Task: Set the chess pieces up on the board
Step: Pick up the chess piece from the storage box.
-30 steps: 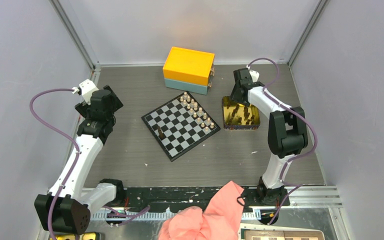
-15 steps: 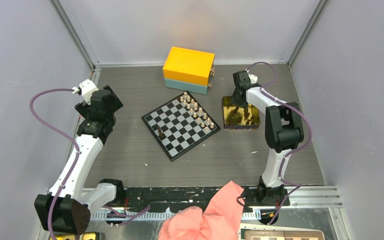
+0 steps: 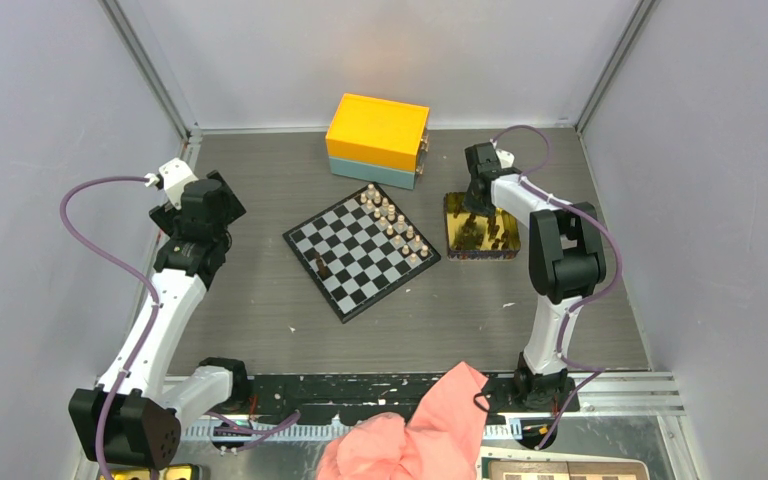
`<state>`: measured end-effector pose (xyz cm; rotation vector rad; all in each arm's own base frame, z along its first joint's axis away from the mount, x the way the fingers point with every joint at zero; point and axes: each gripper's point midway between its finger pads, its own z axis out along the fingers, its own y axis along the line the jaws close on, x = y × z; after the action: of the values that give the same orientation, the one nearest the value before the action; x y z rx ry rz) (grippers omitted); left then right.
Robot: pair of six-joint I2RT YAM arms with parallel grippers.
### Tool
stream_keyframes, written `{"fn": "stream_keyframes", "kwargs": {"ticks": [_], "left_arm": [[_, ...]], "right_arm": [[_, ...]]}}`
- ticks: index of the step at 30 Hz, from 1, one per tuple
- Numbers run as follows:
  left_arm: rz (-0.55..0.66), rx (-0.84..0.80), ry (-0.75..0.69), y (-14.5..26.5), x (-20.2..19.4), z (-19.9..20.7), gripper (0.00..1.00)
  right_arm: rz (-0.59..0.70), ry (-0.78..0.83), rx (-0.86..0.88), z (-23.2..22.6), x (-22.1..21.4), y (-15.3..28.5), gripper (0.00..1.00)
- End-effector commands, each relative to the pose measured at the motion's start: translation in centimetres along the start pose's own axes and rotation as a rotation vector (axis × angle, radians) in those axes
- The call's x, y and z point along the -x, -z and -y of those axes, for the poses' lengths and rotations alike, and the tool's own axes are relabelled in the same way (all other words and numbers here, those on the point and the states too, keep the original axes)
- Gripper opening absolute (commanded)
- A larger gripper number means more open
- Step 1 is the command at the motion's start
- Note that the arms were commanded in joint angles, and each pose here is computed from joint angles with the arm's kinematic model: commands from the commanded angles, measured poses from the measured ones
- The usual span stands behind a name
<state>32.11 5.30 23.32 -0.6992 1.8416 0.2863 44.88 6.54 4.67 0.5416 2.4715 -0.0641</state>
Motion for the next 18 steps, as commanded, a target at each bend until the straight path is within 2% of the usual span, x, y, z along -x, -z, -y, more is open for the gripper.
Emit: {"fn": "stream_keyframes", "kwargs": {"ticks": [1, 5, 12, 18], "left_arm": [[0.066, 0.005, 0.043, 0.3, 2.6, 0.1, 1.00], [0.074, 0.009, 0.056, 0.5, 2.9, 0.0, 1.00], [0.084, 0.037, 0.100, 1.0, 3.4, -0.6, 1.00], [0.101, 0.055, 0.134, 1.7, 3.9, -1.3, 1.00]], "right_arm": [[0.088, -0.028, 0.013, -0.3, 3.1, 2.1, 0.06], [0.115, -0.029, 0.017, -0.1, 4.2, 3.7, 0.01], [0.193, 0.005, 0.040, -1.3, 6.5, 8.3, 0.01], [0.236, 0.109, 0.097, -4.8, 6.1, 12.5, 0.01]]}}
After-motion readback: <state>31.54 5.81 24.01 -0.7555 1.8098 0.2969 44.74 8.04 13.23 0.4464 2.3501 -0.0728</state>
